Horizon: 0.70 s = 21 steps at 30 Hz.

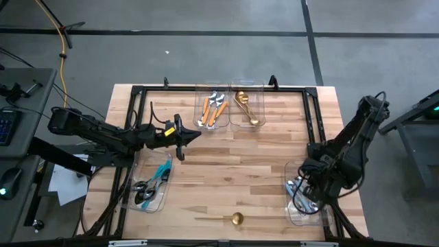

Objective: Sort silverware by color (type)
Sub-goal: Put the blue spoon into the bottom right transparent bin

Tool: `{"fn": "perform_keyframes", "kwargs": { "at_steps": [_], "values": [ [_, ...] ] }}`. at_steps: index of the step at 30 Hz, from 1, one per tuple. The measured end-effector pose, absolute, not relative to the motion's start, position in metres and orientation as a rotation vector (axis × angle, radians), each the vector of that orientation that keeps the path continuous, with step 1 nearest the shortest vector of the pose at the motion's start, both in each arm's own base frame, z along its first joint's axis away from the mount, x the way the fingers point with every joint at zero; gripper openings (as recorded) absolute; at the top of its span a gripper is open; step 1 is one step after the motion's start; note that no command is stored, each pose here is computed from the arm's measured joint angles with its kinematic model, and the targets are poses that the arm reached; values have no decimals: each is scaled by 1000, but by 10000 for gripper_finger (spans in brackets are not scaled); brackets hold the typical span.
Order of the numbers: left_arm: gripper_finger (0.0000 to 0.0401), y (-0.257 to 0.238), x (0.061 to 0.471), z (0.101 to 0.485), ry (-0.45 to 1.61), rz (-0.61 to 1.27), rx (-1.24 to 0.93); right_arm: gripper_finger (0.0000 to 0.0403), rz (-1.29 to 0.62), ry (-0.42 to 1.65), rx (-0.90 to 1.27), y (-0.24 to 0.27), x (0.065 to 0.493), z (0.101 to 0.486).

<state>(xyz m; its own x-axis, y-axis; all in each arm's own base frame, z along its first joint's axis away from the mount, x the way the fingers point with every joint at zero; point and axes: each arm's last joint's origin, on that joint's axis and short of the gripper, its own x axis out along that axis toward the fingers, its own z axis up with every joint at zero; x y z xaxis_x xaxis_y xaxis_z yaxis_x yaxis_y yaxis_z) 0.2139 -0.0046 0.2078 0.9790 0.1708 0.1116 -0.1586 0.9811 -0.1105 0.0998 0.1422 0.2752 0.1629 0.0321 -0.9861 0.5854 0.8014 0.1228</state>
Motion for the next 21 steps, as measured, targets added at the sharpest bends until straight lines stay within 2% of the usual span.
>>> {"fn": "perform_keyframes", "kwargs": {
  "at_steps": [10,16,21],
  "values": [
    [0,-5,214,208,-121,166,-111,3,-603,1344,533,169,112,247],
    [0,-5,214,208,-122,165,-116,3,-555,1429,621,181,118,201],
    [0,-5,214,208,-127,165,-112,3,-564,1397,653,176,117,180]
  ]
}}
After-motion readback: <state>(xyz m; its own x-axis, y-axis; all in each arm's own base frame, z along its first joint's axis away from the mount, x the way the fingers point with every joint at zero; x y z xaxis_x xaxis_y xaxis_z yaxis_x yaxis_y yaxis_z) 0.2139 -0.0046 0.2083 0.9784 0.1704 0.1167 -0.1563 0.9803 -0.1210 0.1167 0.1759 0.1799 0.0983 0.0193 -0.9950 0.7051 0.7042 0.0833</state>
